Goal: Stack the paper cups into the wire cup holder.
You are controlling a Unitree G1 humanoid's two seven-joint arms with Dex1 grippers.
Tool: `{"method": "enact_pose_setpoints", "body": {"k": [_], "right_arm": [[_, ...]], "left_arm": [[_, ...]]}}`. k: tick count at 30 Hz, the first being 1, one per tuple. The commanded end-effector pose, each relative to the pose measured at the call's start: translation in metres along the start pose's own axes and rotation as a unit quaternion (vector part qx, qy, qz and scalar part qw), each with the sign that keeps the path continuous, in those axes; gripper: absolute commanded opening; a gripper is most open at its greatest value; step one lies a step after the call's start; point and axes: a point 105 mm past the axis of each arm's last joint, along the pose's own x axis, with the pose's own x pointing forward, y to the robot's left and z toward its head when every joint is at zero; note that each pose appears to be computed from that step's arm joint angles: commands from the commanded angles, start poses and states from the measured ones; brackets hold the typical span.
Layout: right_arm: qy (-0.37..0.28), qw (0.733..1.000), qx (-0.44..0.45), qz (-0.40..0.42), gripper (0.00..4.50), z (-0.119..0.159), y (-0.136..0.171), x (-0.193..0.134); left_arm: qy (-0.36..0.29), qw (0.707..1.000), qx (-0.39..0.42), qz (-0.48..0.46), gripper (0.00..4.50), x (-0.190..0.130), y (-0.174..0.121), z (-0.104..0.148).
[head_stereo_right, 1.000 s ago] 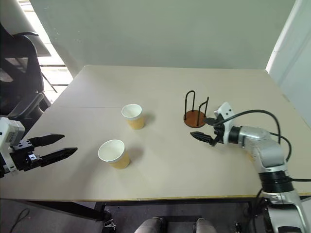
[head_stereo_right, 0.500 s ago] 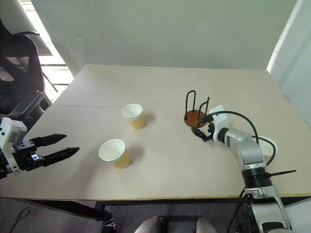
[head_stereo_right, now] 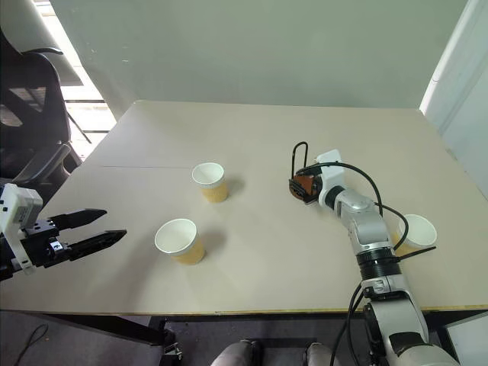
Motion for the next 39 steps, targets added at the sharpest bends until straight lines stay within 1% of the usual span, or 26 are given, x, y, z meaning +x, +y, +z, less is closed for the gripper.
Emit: {"method": "enact_pose_setpoints", "body": {"k": [1,2,3,8,11,15,17,21,26,30,35,39], "right_arm": [[-0.029,0.999,-0.015,-0.003,3.62,0.018,-0.006,-0.001],[-0.029,0.999,-0.016,-0.003,3.28,0.018,-0.006,-0.001],[-0.029,0.999,-0.017,-0.003,2.85,0.018,-0.007,-0.001],[-0.03,0.999,-0.019,0.001,1.09,0.019,-0.005,0.0],[-0.022,0.999,-0.018,0.024,0.04,0.016,0.002,-0.001],[-0.011,0.995,-0.03,0.096,0.04,0.01,0.019,-0.011],[-0.008,0.987,-0.036,0.155,0.04,0.006,0.033,-0.025],[-0.004,0.977,-0.041,0.21,0.04,0.005,0.044,-0.045],[0.002,0.953,-0.044,0.298,0.04,0.001,0.067,-0.079],[0.021,0.945,-0.052,0.323,0.04,-0.007,0.077,-0.092],[0.02,0.938,-0.044,0.344,0.04,-0.009,0.087,-0.103],[0.025,0.926,-0.041,0.375,0.04,-0.015,0.101,-0.115]], "left_arm": [[-0.017,1.0,0.015,0.006,4.28,-0.005,-0.002,0.01],[-0.017,1.0,0.015,0.006,4.28,-0.005,-0.002,0.01],[-0.017,1.0,0.015,0.007,4.28,-0.005,-0.002,0.009],[-0.016,1.0,0.014,0.008,4.28,-0.005,-0.002,0.008],[-0.017,1.0,0.014,0.008,4.28,-0.005,-0.002,0.008],[-0.017,1.0,0.014,0.007,4.28,-0.005,-0.001,0.009],[-0.016,1.0,0.015,0.005,4.28,-0.004,0.0,0.01],[-0.016,1.0,0.016,0.001,4.28,-0.003,0.002,0.012],[-0.014,1.0,0.019,-0.006,4.28,0.0,0.003,0.013],[-0.014,1.0,0.02,-0.01,4.28,0.002,0.004,0.015],[-0.013,1.0,0.022,-0.014,4.28,0.004,0.005,0.015],[-0.012,0.999,0.026,-0.019,4.28,0.006,0.006,0.017]]}}
